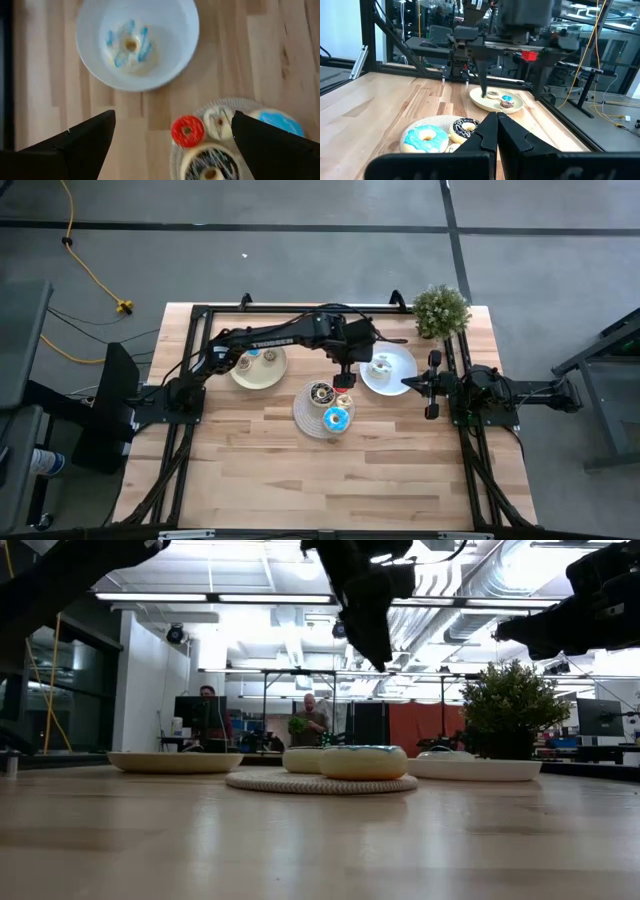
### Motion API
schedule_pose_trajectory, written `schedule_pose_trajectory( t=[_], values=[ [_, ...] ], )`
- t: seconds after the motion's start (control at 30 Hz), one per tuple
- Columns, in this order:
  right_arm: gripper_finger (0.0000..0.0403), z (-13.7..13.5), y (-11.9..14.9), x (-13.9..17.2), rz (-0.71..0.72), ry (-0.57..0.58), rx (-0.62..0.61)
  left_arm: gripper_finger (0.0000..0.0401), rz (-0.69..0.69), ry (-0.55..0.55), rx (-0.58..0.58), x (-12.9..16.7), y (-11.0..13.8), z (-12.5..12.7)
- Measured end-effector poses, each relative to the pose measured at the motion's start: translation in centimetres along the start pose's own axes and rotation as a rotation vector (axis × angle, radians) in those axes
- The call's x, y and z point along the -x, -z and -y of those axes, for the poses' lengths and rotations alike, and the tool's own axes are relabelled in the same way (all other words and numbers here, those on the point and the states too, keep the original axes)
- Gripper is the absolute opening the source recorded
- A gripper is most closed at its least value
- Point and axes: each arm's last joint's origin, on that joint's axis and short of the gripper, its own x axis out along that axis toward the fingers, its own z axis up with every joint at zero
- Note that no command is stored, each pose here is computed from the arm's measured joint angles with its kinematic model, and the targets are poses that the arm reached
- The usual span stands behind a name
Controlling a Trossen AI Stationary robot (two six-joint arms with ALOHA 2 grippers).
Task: Pick & Place donuts
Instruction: Put the large black donut on the white plate
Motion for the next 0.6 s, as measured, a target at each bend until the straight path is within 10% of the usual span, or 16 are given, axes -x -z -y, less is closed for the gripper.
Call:
schedule_pose_trajectory(
  t=[0.6],
  values=[
    [0.0000,0.0,0.0,0.0,-0.002,0.000,0.000,0.0385,-0.059,0.337,-0.116,5.5,3.1,2.6]
  ],
)
